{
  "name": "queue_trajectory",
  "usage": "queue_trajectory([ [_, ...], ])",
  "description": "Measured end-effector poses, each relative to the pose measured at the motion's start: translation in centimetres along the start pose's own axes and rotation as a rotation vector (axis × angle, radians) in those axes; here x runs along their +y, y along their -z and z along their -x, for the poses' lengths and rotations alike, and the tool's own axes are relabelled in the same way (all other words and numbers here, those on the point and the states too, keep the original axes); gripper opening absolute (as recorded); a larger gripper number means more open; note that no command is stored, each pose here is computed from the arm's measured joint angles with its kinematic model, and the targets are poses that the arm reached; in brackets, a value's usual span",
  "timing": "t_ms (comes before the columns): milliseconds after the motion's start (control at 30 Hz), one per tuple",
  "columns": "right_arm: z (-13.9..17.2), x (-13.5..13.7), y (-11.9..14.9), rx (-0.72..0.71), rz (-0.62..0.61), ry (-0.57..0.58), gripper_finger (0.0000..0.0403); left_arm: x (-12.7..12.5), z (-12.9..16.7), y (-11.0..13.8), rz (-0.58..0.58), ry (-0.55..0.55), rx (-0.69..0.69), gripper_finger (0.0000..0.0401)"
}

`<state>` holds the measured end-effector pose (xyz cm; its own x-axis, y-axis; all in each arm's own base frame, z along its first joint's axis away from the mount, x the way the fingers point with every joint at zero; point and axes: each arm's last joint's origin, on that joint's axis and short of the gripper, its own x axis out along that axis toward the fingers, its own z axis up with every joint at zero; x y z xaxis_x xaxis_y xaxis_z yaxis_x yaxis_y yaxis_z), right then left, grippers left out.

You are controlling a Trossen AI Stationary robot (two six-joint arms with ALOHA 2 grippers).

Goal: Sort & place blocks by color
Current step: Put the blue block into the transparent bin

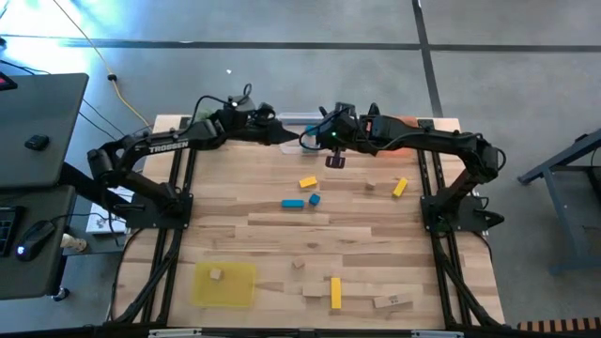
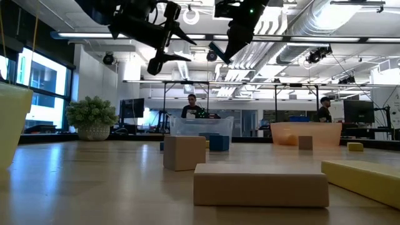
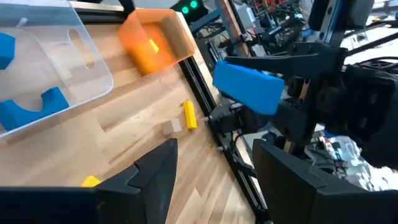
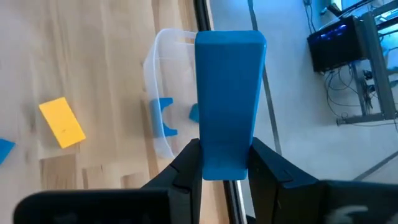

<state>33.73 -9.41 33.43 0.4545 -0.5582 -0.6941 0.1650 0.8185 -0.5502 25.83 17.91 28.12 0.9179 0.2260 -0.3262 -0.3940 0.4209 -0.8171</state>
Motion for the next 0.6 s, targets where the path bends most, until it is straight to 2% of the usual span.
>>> queue_trajectory([
  [233,-2.3,1.6,-0.2,0.054,0.029,-0.048,0.0069,-1.0,-0.6,1.3,0.008,-0.007,0.0,0.0197],
  [600,-2.4,2.4,-1.0,-0.007,0.019,-0.082,0.0069,-1.3,-0.9,2.0,0.019,-0.044,-0.018,0.0197],
])
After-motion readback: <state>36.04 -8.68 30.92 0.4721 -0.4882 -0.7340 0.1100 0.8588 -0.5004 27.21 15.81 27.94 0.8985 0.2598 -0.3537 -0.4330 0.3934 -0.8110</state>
